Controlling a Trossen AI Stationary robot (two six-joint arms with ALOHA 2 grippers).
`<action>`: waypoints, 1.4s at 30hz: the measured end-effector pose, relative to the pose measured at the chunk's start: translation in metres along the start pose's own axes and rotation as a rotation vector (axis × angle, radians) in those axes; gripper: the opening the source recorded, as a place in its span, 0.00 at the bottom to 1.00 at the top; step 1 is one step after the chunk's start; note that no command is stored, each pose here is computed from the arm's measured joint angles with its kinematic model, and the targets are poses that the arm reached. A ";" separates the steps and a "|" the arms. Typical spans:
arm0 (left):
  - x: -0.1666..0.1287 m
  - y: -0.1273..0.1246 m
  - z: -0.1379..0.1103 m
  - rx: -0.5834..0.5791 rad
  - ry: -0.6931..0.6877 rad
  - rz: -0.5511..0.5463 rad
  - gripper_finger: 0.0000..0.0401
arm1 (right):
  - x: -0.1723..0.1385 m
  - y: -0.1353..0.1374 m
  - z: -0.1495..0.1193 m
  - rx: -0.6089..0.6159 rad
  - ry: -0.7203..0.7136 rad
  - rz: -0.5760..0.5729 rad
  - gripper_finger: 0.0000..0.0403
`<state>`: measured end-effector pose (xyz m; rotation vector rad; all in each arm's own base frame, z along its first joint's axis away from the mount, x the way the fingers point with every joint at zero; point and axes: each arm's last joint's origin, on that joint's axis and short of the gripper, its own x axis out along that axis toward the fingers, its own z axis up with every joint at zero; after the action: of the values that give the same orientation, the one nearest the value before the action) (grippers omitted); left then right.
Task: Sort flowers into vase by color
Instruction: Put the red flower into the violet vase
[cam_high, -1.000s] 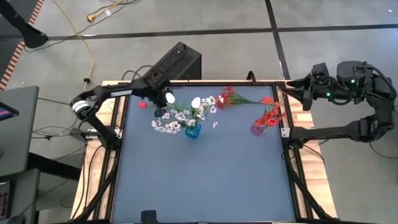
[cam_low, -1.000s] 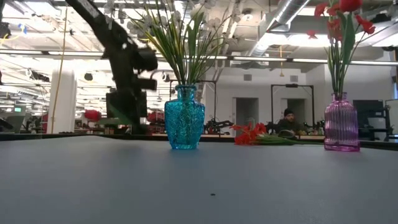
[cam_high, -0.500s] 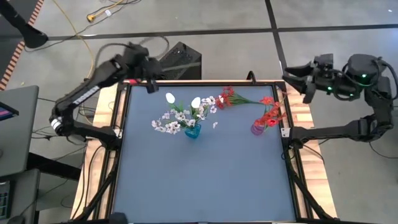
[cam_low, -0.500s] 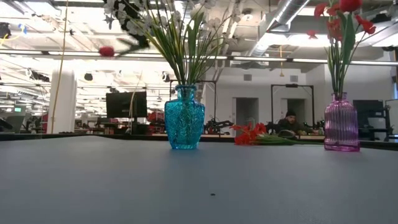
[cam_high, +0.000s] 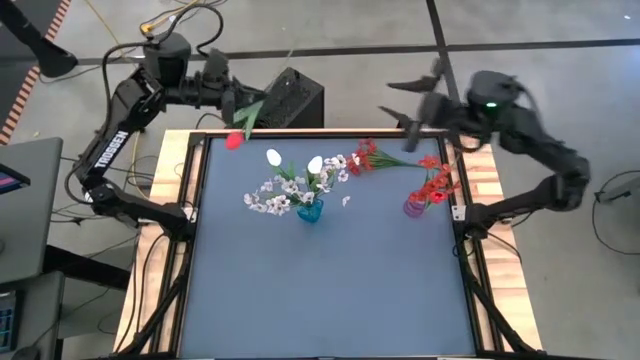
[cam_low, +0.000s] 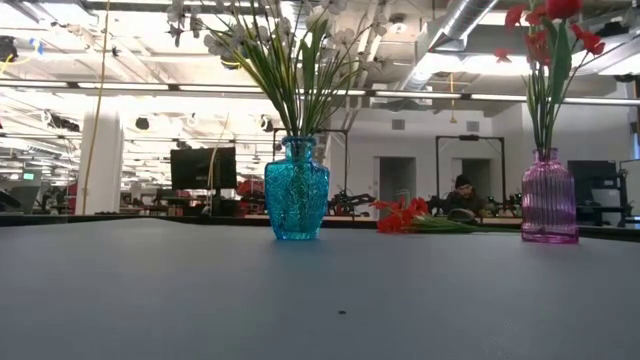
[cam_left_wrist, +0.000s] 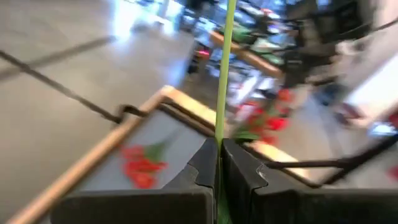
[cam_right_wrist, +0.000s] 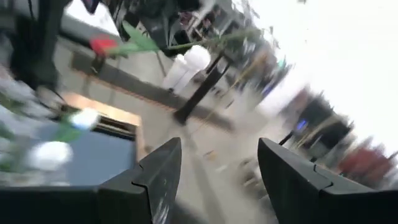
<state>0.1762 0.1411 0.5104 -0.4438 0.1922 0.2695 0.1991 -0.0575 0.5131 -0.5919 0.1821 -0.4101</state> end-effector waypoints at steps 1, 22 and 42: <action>0.000 -0.002 0.001 -0.023 0.009 -0.037 0.00 | 0.011 0.003 0.002 -0.080 -0.020 -0.007 0.59; 0.042 -0.013 -0.012 -0.317 0.167 -0.147 0.00 | 0.166 0.116 0.003 -1.211 0.174 -0.308 0.58; 0.056 -0.033 -0.022 -0.281 0.211 -0.161 0.00 | 0.164 0.141 0.011 -1.286 0.162 -0.274 0.35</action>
<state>0.2365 0.1148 0.4900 -0.7641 0.3249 0.0899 0.3958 -0.0150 0.4330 -1.8639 0.5331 -0.5852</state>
